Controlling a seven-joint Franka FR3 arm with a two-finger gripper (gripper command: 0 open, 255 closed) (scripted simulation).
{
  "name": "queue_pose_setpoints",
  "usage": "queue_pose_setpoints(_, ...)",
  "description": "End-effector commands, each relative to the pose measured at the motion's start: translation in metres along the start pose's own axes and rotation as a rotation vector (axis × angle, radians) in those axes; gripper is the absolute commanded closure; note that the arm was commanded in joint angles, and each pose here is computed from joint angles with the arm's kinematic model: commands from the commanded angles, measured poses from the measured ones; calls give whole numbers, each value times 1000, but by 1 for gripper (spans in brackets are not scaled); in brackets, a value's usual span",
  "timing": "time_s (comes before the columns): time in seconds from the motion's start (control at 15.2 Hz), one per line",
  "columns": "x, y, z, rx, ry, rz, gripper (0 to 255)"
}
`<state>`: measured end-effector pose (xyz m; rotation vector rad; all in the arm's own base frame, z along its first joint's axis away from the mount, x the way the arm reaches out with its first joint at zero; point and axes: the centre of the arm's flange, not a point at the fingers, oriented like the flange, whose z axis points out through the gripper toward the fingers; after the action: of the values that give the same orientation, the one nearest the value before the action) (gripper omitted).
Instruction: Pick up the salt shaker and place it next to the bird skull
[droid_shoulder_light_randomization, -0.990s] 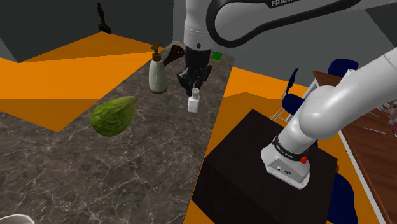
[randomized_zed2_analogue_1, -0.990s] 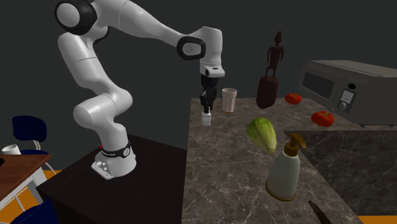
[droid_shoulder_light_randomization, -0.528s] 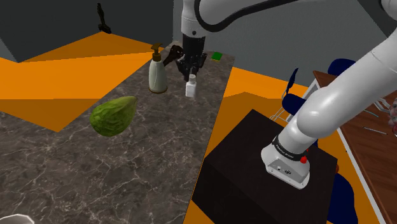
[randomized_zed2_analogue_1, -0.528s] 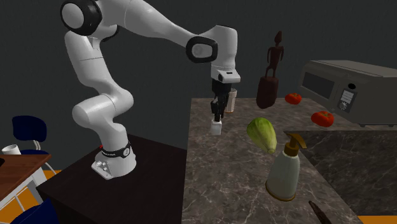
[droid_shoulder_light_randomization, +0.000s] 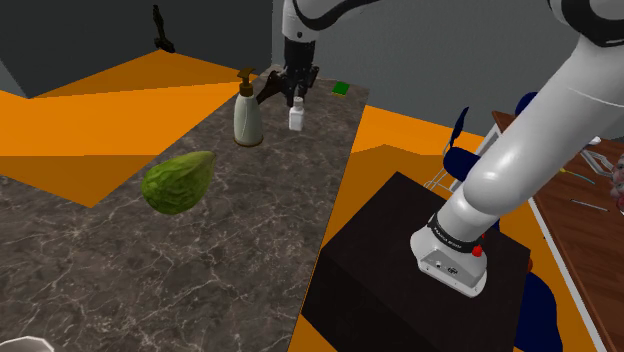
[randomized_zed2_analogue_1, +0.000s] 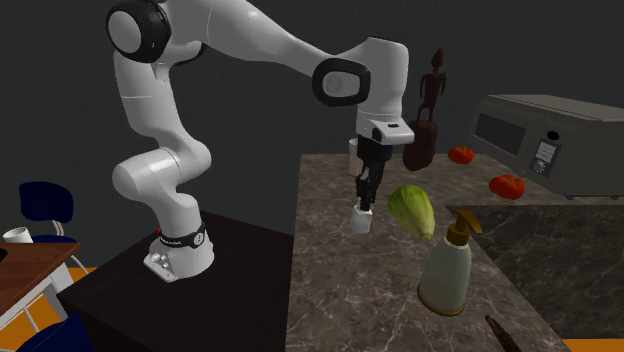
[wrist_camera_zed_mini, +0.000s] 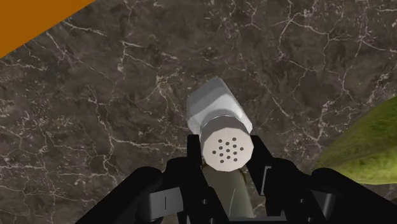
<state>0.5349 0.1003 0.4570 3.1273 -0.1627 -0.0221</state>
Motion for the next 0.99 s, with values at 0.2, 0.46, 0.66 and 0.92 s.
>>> queue_pose_setpoints(0.2,55,41,-3,-1,0,0,255)
queue_pose_setpoints(0.46,98,72,-4,-1,0,0,255)
queue_pose_setpoints(0.66,130,95,-4,-1,0,0,255)
queue_pose_setpoints(0.92,169,122,1,-1,0,0,255)
